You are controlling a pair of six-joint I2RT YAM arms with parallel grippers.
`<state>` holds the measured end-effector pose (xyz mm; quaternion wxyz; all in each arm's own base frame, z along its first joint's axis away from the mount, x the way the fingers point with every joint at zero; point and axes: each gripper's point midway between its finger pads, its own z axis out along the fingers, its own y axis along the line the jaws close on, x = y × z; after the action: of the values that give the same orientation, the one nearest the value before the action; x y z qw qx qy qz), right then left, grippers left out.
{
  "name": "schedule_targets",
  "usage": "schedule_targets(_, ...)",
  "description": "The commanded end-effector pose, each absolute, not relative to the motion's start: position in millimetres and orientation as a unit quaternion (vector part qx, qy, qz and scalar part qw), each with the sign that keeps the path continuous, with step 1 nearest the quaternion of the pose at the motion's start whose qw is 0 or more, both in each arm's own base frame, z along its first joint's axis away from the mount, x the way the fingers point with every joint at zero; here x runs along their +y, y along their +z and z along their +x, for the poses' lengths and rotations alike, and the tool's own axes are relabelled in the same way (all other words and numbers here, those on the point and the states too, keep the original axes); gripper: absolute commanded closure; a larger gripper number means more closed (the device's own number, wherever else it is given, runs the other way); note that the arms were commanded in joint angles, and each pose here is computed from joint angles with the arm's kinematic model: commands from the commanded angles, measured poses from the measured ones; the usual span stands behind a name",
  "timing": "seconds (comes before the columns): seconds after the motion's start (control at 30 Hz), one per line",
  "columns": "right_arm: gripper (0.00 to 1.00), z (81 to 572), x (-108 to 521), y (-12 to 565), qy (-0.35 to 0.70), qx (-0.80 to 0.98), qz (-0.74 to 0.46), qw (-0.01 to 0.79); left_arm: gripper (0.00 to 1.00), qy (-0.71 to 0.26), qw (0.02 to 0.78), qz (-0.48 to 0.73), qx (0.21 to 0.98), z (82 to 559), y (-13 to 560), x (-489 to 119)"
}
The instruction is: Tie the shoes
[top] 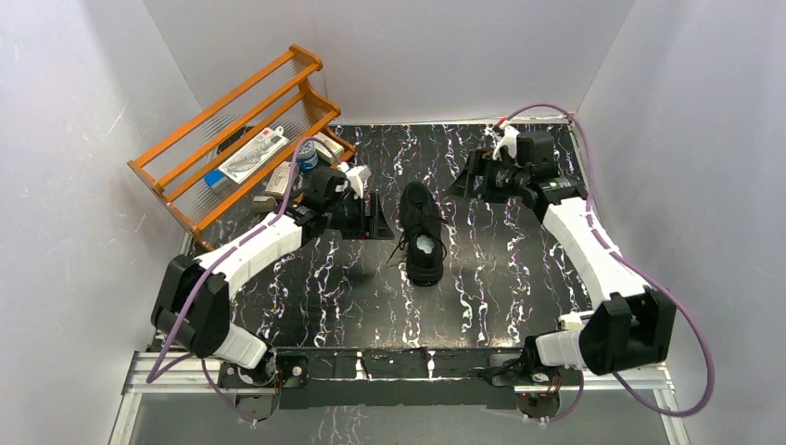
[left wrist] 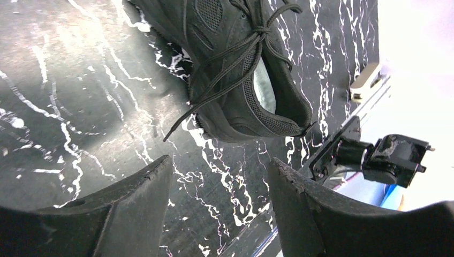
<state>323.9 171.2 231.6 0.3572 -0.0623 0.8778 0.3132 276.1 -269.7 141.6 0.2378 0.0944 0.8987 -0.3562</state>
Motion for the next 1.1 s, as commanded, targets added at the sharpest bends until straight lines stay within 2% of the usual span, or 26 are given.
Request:
schedule_targets(0.0, 0.08, 331, 204, 213, 0.417, 0.855, -0.056, 0.304, 0.37, -0.406, 0.202, 0.145, 0.880, 274, 138, -292)
schedule_targets(0.17, 0.13, 340, 213, 181, 0.457, 0.852, -0.076, 0.244, 0.42, -0.414, 0.177, 0.154, 0.880, 292, 119, -308)
schedule_targets(0.27, 0.17, 339, 212, 156, 0.446, 0.866, -0.086, 0.209, 0.44, -0.409, 0.165, 0.153, 0.884, 299, 107, -312)
schedule_targets(0.4, 0.14, 335, 210, 134, 0.451, 0.872, -0.067, 0.178, 0.45, -0.407, 0.153, 0.156, 0.887, 302, 99, -315)
schedule_targets(0.47, 0.12, 334, 208, 127, 0.458, 0.871, -0.044, 0.174, 0.45, -0.410, 0.151, 0.153, 0.887, 302, 98, -316)
schedule_targets(0.6, 0.14, 342, 194, 124, 0.478, 0.860, 0.026, 0.177, 0.53, -0.415, 0.154, 0.151, 0.884, 305, 100, -318)
schedule_targets(0.73, 0.16, 345, 178, 119, 0.487, 0.854, 0.082, 0.164, 0.49, -0.416, 0.155, 0.151, 0.883, 308, 104, -320)
schedule_targets(0.87, 0.25, 340, 182, 106, 0.495, 0.852, 0.112, 0.128, 0.50, -0.426, 0.145, 0.156, 0.880, 309, 101, -326)
schedule_targets(0.97, 0.31, 340, 189, 103, 0.520, 0.839, 0.116, 0.112, 0.59, -0.426, 0.139, 0.151, 0.881, 312, 96, -328)
schedule_targets(1.07, 0.33, 338, 197, 102, 0.527, 0.837, 0.109, 0.100, 0.64, -0.425, 0.141, 0.150, 0.881, 314, 96, -328)
